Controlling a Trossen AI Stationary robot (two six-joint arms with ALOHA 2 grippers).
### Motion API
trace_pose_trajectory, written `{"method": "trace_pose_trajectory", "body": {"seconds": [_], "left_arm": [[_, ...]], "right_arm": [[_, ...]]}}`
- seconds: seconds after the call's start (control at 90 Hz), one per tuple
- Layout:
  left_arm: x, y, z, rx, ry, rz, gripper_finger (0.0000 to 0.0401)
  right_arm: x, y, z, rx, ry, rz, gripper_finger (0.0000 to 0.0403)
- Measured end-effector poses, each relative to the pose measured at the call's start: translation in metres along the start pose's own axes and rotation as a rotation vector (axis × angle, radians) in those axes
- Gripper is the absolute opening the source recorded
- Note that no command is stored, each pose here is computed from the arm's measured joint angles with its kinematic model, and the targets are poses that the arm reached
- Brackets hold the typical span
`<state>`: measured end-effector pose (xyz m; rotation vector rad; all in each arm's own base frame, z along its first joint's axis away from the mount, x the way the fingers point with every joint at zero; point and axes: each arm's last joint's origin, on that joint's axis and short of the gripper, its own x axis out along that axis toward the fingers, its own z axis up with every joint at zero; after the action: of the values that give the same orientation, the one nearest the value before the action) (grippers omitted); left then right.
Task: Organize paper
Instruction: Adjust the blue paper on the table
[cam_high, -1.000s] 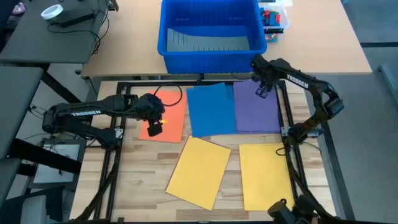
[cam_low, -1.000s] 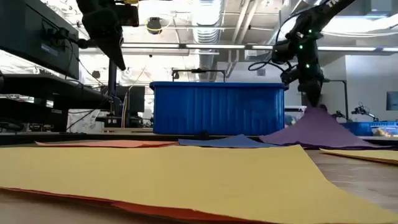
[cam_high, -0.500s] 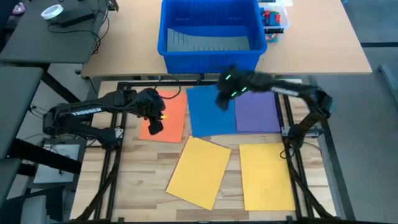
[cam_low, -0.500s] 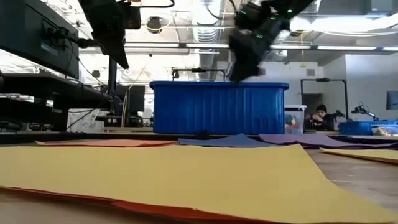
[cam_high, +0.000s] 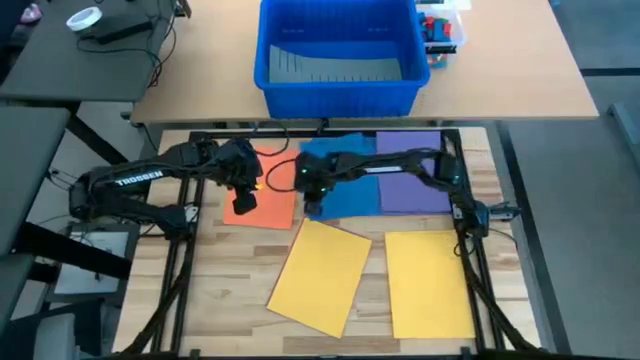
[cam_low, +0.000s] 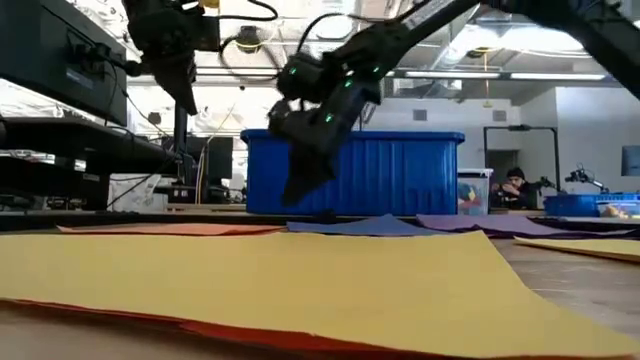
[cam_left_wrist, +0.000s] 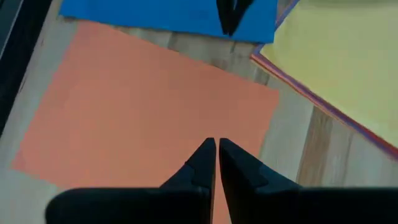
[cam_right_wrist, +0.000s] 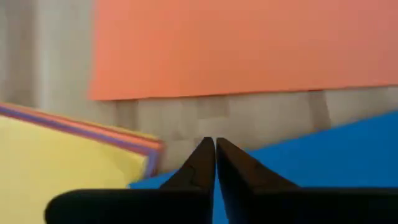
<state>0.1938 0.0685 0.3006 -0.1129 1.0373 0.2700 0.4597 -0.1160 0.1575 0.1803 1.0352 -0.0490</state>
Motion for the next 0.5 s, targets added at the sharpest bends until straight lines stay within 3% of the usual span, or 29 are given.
{"method": "trace_pose_trajectory", "body": {"seconds": [0.167, 0.5], "left_arm": [[0.000, 0.000, -0.003, 0.023, 0.036, -0.003, 0.0006], [0.000, -0.001, -0.008, 0.026, 0.088, -0.007, 0.0006]], "right_arm": [[0.024, -0.004, -0.004, 0.068, 0.036, -0.004, 0.0001], [0.024, -0.010, -0.008, 0.133, 0.079, -0.060, 0.0000]]}}
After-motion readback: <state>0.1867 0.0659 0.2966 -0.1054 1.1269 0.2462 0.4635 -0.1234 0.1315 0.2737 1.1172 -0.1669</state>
